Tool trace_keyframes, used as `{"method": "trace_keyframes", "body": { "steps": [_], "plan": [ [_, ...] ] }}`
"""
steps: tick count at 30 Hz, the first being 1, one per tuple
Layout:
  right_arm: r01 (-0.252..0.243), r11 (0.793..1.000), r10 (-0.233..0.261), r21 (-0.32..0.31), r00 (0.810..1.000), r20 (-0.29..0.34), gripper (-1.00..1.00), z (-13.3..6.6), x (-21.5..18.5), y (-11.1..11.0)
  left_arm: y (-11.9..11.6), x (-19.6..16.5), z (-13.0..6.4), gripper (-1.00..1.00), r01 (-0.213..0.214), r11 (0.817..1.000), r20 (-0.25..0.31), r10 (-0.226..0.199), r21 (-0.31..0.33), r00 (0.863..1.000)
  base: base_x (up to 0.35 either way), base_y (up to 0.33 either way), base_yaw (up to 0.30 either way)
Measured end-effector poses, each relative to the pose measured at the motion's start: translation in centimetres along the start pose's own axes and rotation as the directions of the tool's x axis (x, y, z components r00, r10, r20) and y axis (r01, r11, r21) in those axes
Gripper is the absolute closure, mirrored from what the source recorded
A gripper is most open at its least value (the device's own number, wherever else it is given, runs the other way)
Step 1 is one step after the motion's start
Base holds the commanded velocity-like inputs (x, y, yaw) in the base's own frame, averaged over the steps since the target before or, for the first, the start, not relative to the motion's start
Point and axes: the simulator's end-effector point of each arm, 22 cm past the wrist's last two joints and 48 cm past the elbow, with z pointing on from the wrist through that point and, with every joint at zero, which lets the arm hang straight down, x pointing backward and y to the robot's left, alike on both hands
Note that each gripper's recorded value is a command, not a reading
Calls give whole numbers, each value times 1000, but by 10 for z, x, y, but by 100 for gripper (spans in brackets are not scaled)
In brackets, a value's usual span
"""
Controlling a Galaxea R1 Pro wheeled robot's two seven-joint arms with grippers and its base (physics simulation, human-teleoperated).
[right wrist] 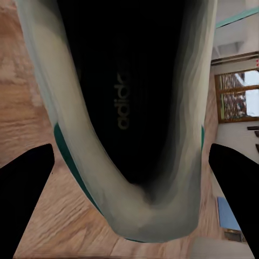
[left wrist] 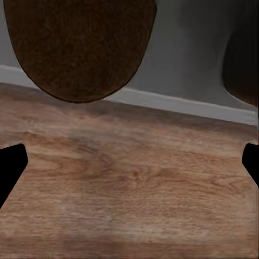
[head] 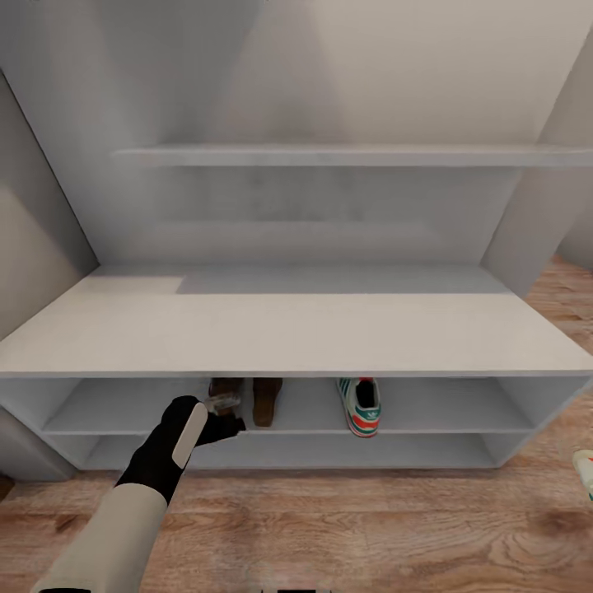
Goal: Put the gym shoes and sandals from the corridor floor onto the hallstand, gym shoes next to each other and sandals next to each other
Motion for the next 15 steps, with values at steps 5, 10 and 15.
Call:
{"method": "trace_keyframes", "body": {
  "steps": [5, 10, 15],
  "plan": [
    [0, 1000, 0, 0, 1000, 0, 100, 0, 0, 0, 0, 0, 0, -100, 1, 1000, -1, -1, 0, 1000, -296, -175, 0],
    [0, 1000, 0, -1, 1000, 1, 100, 0, 0, 1, 1, 0, 0, -100, 1, 1000, -1, -1, -1, 1000, -310, -178, 0],
    [1, 1000, -1, -21, 1000, 3, 100, -1, -1, 6, 3, 0, 1, -100, 6, 1000, 4, -6, -3, 1000, -332, -124, 0]
  ]
}}
